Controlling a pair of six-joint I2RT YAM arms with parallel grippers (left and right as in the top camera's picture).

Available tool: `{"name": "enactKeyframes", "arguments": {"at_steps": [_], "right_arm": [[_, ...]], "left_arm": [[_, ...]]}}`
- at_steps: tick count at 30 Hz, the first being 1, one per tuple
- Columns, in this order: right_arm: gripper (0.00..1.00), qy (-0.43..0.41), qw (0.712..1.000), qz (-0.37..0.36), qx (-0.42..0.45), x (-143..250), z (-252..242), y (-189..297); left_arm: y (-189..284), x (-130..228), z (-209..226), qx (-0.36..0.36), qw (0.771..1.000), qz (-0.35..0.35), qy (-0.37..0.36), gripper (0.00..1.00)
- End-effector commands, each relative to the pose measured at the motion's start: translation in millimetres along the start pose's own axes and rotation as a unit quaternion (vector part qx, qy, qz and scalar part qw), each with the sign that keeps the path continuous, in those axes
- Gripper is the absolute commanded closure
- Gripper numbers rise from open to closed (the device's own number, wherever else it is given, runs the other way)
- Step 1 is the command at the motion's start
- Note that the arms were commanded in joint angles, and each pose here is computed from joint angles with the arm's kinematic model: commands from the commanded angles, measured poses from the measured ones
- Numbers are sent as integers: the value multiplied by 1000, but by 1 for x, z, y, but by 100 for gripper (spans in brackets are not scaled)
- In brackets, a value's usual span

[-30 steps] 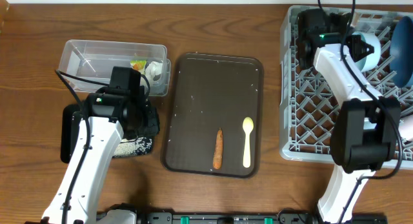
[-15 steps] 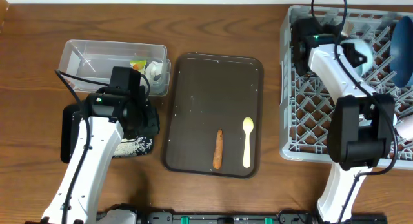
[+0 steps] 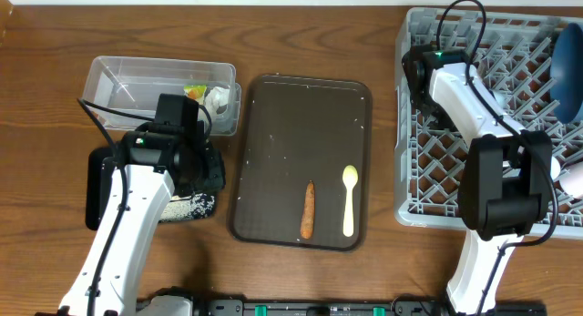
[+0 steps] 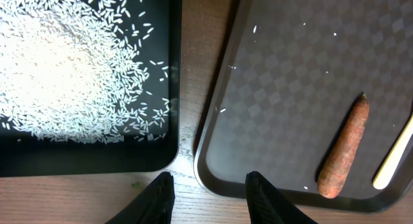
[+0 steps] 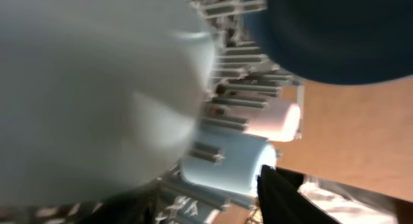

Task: Sort waste into correct bins and load items into the dishwasher rack
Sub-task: 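Lift the bowl with the right gripper and place it in the rack, then move the right gripper to the yellow spoon and grasp it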

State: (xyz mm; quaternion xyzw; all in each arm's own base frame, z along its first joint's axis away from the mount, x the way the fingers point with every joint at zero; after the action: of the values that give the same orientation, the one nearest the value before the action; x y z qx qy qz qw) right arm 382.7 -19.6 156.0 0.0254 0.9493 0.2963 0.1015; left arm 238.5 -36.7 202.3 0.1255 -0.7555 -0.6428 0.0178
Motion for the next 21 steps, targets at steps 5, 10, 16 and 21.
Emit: {"name": "enactKeyframes", "arguments": {"at_steps": [5, 10, 16, 21], "right_arm": [[40, -89, 989, -15, -114, 1, -37, 36], [28, -115, 953, -49, -277, 8, -67, 81], [22, -25, 860, -74, -505, 29, -60, 141], [20, 34, 837, -60, -543, 50, -30, 169]], "left_arm": [[-1, 1, 3, -7, 1000, 0, 4, 61], [-1, 1, 3, -7, 1000, 0, 4, 61], [-1, 1, 3, -7, 1000, 0, 3, 60], [-1, 1, 3, -7, 1000, 0, 3, 60]]}}
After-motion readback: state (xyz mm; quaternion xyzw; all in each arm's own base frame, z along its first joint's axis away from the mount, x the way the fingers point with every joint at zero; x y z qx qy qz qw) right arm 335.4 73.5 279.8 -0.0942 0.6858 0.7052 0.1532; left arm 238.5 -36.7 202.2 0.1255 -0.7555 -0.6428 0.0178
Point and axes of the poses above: each gripper's point midway between its finger pads, its own y axis back along the fingers, its own z axis along the line the jaws close on, x = y × z, the point moved 8 cm from there along y, back along the fingers, and after that the axes turned 1 degree about y, right-handed, at the moved point
